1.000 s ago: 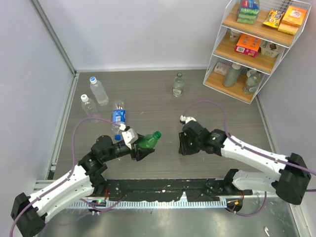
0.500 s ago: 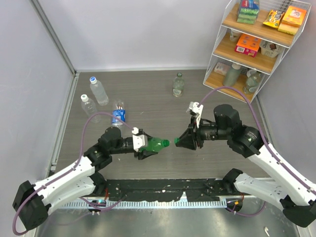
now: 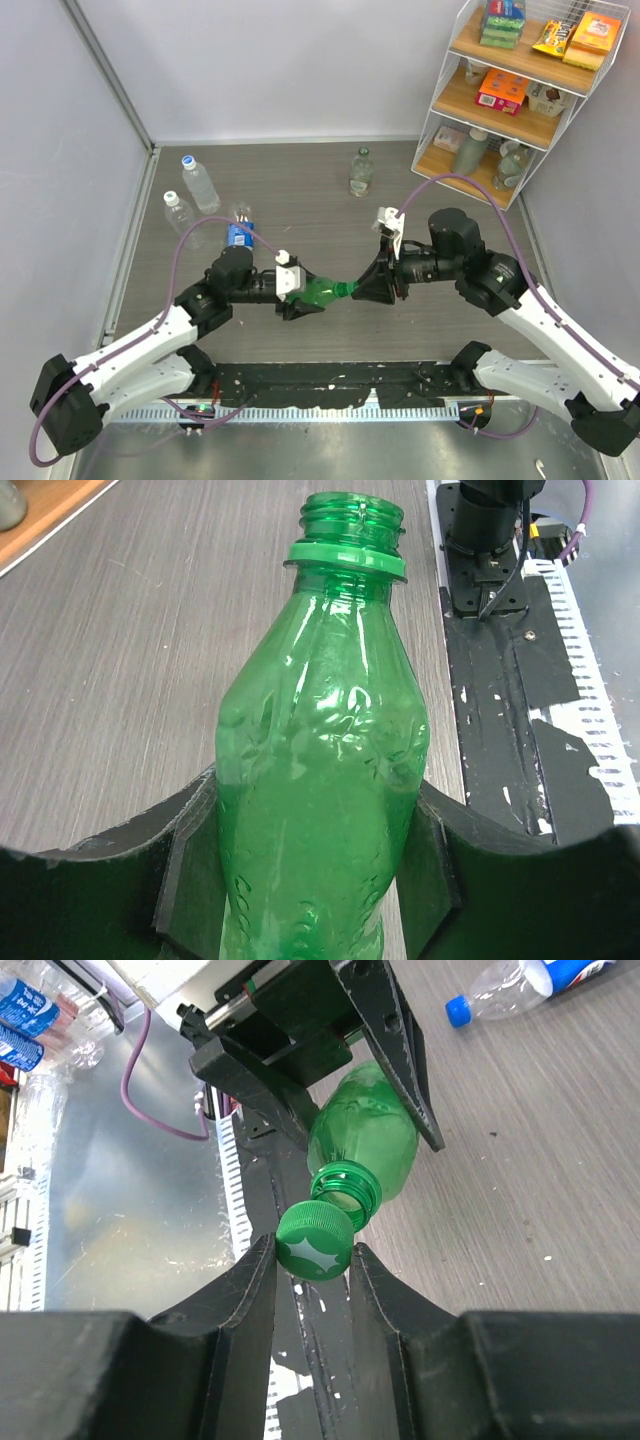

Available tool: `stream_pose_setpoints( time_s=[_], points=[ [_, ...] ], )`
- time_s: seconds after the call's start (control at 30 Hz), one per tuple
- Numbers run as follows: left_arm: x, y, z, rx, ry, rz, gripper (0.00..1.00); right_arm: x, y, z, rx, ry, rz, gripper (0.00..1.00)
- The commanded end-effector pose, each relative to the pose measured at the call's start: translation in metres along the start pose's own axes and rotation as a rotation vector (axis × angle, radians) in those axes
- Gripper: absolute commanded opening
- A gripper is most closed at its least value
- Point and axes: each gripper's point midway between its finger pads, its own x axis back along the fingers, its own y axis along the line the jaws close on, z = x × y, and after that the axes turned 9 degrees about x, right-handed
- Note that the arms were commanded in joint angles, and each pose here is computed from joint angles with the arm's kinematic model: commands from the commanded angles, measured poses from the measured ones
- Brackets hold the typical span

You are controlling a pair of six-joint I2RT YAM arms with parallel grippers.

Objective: Screw on the bottle caps
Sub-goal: Screw the bottle cap onto the plastic bottle.

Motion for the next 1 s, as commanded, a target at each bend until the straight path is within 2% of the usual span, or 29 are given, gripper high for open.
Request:
stream_pose_setpoints(
  time_s=[0.0, 0.37, 0.53, 0.97],
  points=[
    [-0.001, 0.000, -0.024, -0.024, -0.044, 0.018, 0.17, 0.005, 0.001, -0.020, 0.065, -0.070, 0.017, 0.12],
    [-0.005, -0.003, -0.031, 0.011, -0.051, 0.057, 0.17, -0.016, -0.009, 0.004, 0.057, 0.047, 0.047, 0.10],
    [-0.007, -0.008, -0.032, 0.022, -0.045, 0.093, 0.17, -0.021, -0.015, 0.006, 0.070, 0.052, 0.088, 0.09],
    [0.006, -0.034, -0.041, -0.062, -0.102, 0.190, 0.15, -0.020, -0.022, 0.018, 0.105, 0.103, 0.114, 0.09]
  ],
)
